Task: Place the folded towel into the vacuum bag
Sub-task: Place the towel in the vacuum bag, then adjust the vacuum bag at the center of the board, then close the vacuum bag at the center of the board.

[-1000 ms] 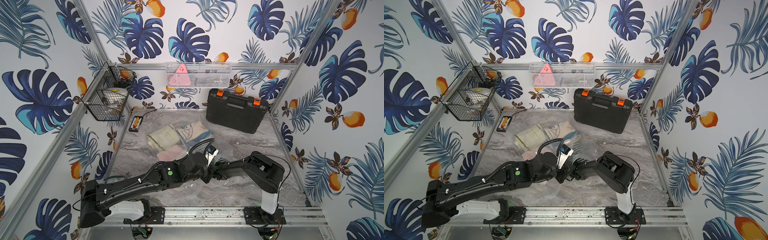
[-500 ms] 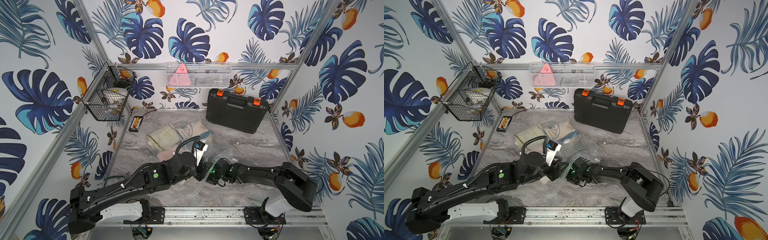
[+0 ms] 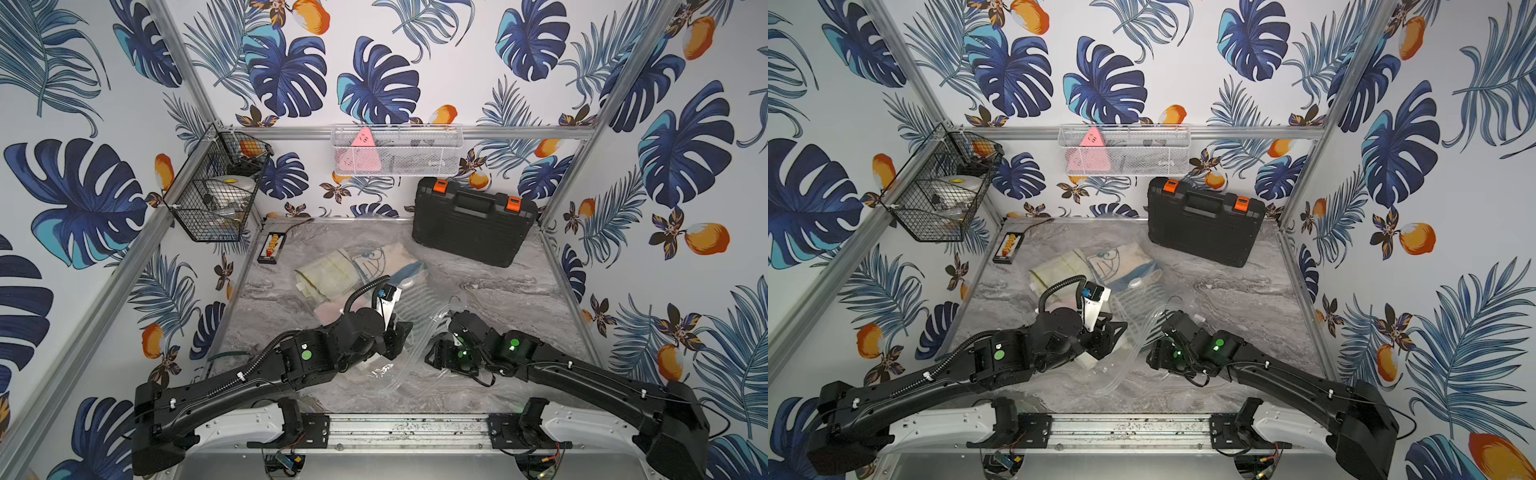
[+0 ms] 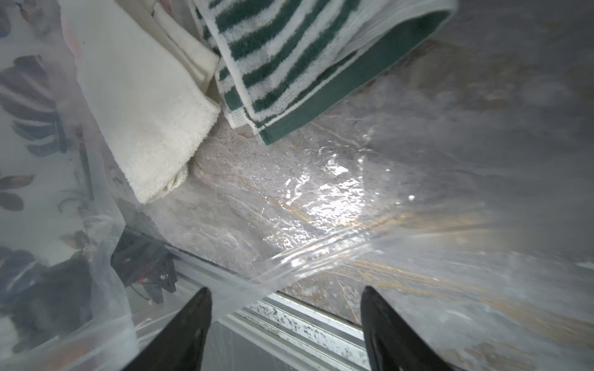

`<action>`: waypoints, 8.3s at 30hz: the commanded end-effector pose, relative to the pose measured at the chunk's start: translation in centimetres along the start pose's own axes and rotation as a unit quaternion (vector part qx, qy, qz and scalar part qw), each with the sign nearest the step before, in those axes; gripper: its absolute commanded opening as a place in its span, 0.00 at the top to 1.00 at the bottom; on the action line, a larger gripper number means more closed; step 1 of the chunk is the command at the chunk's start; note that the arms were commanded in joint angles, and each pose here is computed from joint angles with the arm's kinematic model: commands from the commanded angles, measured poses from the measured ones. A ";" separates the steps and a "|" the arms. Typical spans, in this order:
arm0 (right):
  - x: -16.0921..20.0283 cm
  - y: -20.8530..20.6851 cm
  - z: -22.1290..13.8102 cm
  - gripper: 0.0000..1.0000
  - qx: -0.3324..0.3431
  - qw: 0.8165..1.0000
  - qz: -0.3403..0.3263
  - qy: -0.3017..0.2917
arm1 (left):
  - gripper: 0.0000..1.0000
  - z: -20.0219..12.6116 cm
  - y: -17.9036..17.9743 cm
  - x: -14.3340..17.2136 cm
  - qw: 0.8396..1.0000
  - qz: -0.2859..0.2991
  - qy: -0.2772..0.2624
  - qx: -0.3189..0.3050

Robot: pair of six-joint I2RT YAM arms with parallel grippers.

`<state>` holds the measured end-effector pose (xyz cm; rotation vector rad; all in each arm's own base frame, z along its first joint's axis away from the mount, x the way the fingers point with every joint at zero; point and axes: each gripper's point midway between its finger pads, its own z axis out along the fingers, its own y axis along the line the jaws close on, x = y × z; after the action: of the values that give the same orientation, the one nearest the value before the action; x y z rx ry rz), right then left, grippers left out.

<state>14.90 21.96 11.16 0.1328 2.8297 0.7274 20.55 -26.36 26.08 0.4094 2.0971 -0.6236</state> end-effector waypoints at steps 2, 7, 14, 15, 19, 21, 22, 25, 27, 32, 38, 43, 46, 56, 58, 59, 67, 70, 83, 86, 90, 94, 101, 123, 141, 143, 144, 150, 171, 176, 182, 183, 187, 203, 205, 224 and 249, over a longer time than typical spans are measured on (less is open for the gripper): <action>-1.2 -3.0 -3.6 0.25 0.076 0.997 -0.012 -0.030 | 0.47 0.9 0.4 -0.5 1.000 -0.017 -0.019 -0.012; -4.9 -2.4 -9.3 0.24 0.080 0.993 -0.023 -0.082 | 0.48 3.1 -0.1 1.0 1.000 -0.025 -0.004 -0.005; -9.7 0.5 -14.9 0.23 0.076 0.985 -0.064 -0.138 | 0.48 5.2 -0.1 3.2 0.999 -0.025 0.021 -0.006; -10.5 1.4 -15.0 0.23 0.066 0.985 -0.071 -0.142 | 0.48 5.4 0.0 3.6 0.999 -0.025 0.024 -0.008; -13.0 4.9 -12.7 0.23 0.031 0.988 -0.089 -0.125 | 0.48 5.5 0.4 4.1 0.999 -0.032 0.026 -0.013; -13.9 5.8 -10.3 0.24 0.018 0.990 -0.087 -0.113 | 0.48 5.5 0.5 4.3 0.999 -0.031 0.029 -0.014; -14.1 6.0 -9.1 0.25 0.014 0.991 -0.084 -0.105 | 0.48 5.6 0.6 4.5 0.999 -0.030 0.032 -0.016; -14.0 5.8 -5.0 0.26 0.008 0.994 -0.075 -0.073 | 0.48 6.1 0.7 5.4 0.998 -0.037 0.040 -0.015; -13.7 4.8 -2.3 0.27 0.015 0.996 -0.068 -0.056 | 0.48 6.5 1.0 6.4 0.998 -0.043 0.046 -0.018; -11.6 1.6 3.1 0.28 0.038 0.998 -0.052 -0.006 | 0.49 7.2 2.8 9.6 0.995 -0.045 0.072 -0.044; -9.9 -4.5 6.5 0.28 0.099 0.995 -0.017 0.016 | 0.49 7.1 6.3 15.5 0.985 -0.075 0.125 -0.091; -9.3 -5.6 7.2 0.28 0.090 0.995 -0.002 0.050 | 0.49 5.9 9.1 18.5 0.975 -0.099 0.144 -0.134; -9.6 -5.6 4.1 0.26 0.086 0.996 0.011 0.027 | 0.49 5.1 9.8 18.5 0.971 -0.097 0.151 -0.156; -7.8 -12.6 -3.9 0.10 0.124 0.978 0.165 -0.030 | 0.44 3.9 3.0 13.5 0.978 0.099 0.156 -0.095; -7.9 -13.2 -4.0 0.10 0.101 0.974 0.202 -0.035 | 0.42 4.1 0.7 13.5 0.975 0.145 0.156 -0.066; -8.2 -13.2 -3.9 0.10 0.082 0.973 0.215 -0.037 | 0.41 4.4 -0.3 13.8 0.973 0.161 0.156 -0.052; -10.4 -12.4 0.0 0.18 -0.027 0.959 0.282 -0.012 | 0.38 6.7 -1.9 15.7 0.970 0.187 0.154 -0.030; -9.8 -13.5 1.1 0.24 -0.016 0.953 0.302 -0.010 | 0.38 7.0 -1.8 16.4 0.972 0.171 0.159 -0.029; -9.3 -13.8 -0.3 0.89 -0.012 0.955 0.293 -0.046 | 0.27 4.9 -1.7 17.3 0.965 0.174 0.195 -0.008; -10.5 -12.1 -2.2 0.92 -0.036 0.954 0.291 -0.062 | 0.22 3.9 -3.7 18.1 0.952 0.222 0.210 0.006; -11.6 -10.7 -3.4 0.97 -0.058 0.954 0.287 -0.066 | 0.18 3.6 -4.7 19.5 0.935 0.272 0.230 -0.002; -12.2 -10.0 -3.8 1.00 -0.073 0.953 0.287 -0.068 | 0.16 3.9 -3.3 20.4 0.916 0.308 0.249 -0.065; -13.3 -9.1 -4.4 1.00 -0.087 0.952 0.284 -0.072 | 0.21 3.9 -1.0 19.1 0.861 0.403 0.228 -0.208; -21.0 0.0 -16.4 1.00 -0.188 0.947 0.206 -0.162 | 1.00 -3.2 -0.4 0.9 0.955 0.260 0.121 -0.078; -13.7 -5.9 -8.6 1.00 -0.101 0.964 0.232 -0.082 | 1.00 0.5 8.4 9.0 0.956 0.098 0.218 -0.173; -12.5 -5.5 -7.7 1.00 -0.099 0.966 0.229 -0.067 | 1.00 0.0 10.2 8.5 0.952 0.082 0.218 -0.198; -12.0 -5.0 -7.3 1.00 -0.098 0.968 0.224 -0.061 | 1.00 -0.2 11.0 8.3 0.951 0.075 0.219 -0.207; -12.0 -2.0 -6.0 1.00 -0.106 0.971 0.208 -0.056 | 0.99 -0.7 11.1 7.7 0.950 0.066 0.243 -0.187; -14.9 1.2 -10.7 1.00 -0.132 0.968 0.188 -0.097 | 0.24 4.7 -5.8 -0.4 0.938 0.322 0.128 -0.020; -15.2 1.4 -10.9 1.00 -0.141 0.967 0.191 -0.094 | 0.24 6.8 -5.8 0.8 0.929 0.341 0.138 -0.031; -16.0 2.0 -11.4 1.00 -0.152 0.966 0.186 -0.096 | 0.31 8.4 -3.3 2.3 0.913 0.371 0.139 -0.097; -16.2 2.0 -11.3 1.00 -0.153 0.966 0.186 -0.095 | 0.33 8.6 -3.1 2.4 0.913 0.373 0.134 -0.099; -16.4 2.2 -11.0 1.00 -0.158 0.966 0.185 -0.089 | 0.50 9.0 -2.7 2.6 0.911 0.379 0.119 -0.107; -21.0 3.9 -21.6 0.39 -0.117 0.947 -0.079 -0.290 | 1.00 4.5 4.9 -1.9 0.969 0.202 0.133 -0.058; -20.6 2.3 -21.8 0.40 -0.065 0.932 -0.138 -0.327 | 1.00 3.9 5.6 -2.4 0.969 0.195 0.135 -0.063; -21.1 5.0 -12.3 0.37 -0.119 0.834 -0.422 -0.335 | 1.00 2.7 6.4 -3.7 0.975 0.175 0.134 -0.040; -24.1 7.5 -9.0 0.62 -0.155 0.755 -0.583 -0.257 | 1.00 3.1 7.6 -3.3 0.969 0.184 0.155 -0.051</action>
<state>37.87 20.91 27.56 -1.1030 1.6852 0.6145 28.12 -22.63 24.92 0.8576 2.2607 -0.2671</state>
